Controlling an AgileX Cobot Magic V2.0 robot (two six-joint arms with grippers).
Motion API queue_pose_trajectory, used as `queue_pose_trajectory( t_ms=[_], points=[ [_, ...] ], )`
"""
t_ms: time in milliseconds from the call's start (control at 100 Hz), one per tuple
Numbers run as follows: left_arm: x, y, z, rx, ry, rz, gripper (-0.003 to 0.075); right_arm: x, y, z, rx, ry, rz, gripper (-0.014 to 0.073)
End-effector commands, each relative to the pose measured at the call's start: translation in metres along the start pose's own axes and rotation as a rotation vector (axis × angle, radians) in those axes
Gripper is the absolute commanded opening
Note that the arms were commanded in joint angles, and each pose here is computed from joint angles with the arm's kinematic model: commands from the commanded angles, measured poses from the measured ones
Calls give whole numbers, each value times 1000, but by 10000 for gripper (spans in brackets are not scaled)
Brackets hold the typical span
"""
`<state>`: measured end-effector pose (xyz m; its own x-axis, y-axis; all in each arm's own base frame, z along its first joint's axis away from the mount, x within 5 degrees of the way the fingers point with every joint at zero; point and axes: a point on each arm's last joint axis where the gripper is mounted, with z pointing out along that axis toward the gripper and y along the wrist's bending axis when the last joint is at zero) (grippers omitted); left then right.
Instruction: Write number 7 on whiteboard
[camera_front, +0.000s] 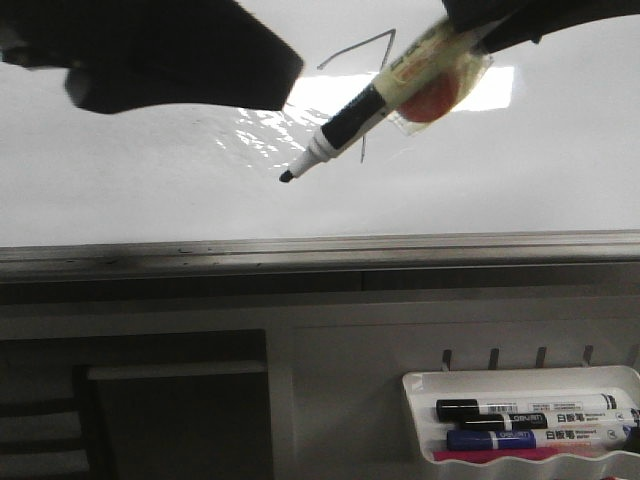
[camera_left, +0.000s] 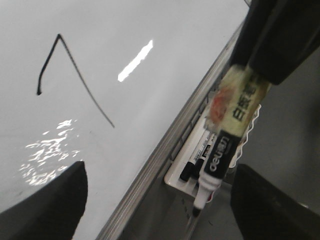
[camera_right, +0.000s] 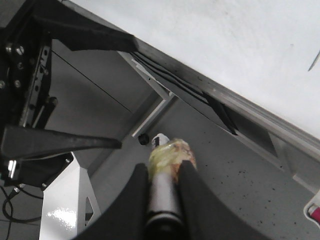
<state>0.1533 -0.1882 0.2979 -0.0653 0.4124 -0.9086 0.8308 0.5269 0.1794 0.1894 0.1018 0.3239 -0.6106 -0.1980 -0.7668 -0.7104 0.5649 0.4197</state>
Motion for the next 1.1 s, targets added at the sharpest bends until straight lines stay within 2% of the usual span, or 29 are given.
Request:
queue_pose_trajectory(
  t_ms=[0,180,250,370,540,700,800,900,970,980,990,1040,1090],
  points=[
    [-19,-1,8,-19,-54,39,545,-11,6,-6,-29,-47,-1,-52],
    [-22,-8,33,35,-7,64,543,-11,6,-6,-29,-48,-1,-52],
    [-23,-8,38,44,3,64,512,-11,6,-6,-28,-48,-1,-52],
    [-23,-8,40,40,3,83,392,-11,6,-6,-25,-50,-1,-52],
    [-23,-8,40,39,4,97,158,-12,5,-6,-14,-58,0,-52],
    [-23,-8,40,39,4,112,-18,-12,5,-6,-14,-58,0,-53],
    [-23,-8,40,39,4,112,-20,-11,6,-6,-20,-54,-11,-39],
    [-23,-8,40,39,4,112,-20,-11,6,-6,-29,-46,-30,84],
    [-23,-8,40,39,4,104,-20,-11,6,-6,-23,-50,-30,228],
    [-23,-8,40,39,4,105,-20,-11,6,-6,-23,-50,-30,275],
    [-23,-8,40,39,4,101,-20,-11,6,-6,-22,-51,-30,275],
    [-24,-7,39,35,0,87,-20,-12,5,-6,-14,-57,-29,386],
    [-25,-7,38,33,-5,59,-20,-13,4,-6,-6,-63,-29,447]
  ],
)
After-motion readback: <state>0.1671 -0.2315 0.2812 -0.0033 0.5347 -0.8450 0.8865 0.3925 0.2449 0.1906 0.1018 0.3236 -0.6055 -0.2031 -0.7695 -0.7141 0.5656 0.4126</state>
